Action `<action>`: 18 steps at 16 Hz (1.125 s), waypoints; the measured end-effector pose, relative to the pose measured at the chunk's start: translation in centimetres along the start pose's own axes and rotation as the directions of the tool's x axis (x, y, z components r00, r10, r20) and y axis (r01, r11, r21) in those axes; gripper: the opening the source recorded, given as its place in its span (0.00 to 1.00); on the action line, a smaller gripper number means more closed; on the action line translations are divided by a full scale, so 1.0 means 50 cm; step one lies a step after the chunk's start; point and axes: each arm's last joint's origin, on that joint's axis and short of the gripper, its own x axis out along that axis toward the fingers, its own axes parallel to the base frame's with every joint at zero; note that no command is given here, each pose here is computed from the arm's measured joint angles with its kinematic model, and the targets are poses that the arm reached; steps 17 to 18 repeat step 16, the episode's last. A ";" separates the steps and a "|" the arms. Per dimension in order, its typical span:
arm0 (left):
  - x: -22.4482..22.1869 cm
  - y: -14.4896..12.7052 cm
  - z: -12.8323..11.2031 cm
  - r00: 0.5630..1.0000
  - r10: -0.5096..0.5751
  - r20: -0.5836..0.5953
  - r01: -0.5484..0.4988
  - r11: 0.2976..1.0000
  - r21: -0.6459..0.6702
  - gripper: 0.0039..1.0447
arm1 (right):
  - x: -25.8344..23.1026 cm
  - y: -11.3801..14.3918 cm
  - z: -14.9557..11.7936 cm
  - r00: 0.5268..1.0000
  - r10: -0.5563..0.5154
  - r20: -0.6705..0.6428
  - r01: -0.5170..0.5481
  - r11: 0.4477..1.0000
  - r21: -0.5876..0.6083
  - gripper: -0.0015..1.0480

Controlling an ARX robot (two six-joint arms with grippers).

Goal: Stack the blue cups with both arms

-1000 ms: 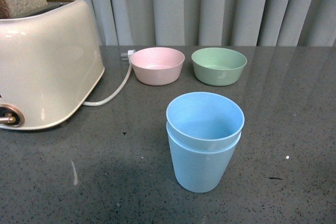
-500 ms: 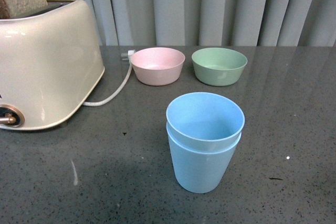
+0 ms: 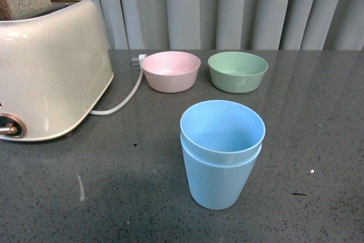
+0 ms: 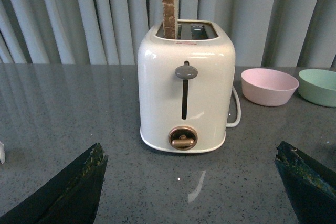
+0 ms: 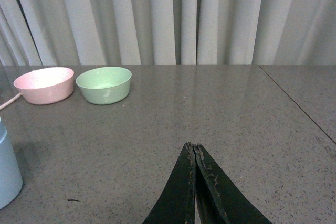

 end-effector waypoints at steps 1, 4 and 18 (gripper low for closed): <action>0.000 0.000 0.000 1.000 0.000 0.000 0.000 1.000 0.000 0.94 | 0.000 0.000 0.000 1.000 0.000 0.000 0.000 1.000 0.000 0.14; 0.000 0.000 0.000 1.000 0.000 0.000 0.000 1.000 0.000 0.94 | 0.000 0.000 0.000 1.000 0.000 0.000 0.000 1.000 0.000 0.42; 0.000 0.000 0.000 1.000 0.000 0.000 0.000 1.000 0.000 0.94 | 0.000 0.000 0.000 1.000 0.000 0.000 0.000 1.000 0.000 0.94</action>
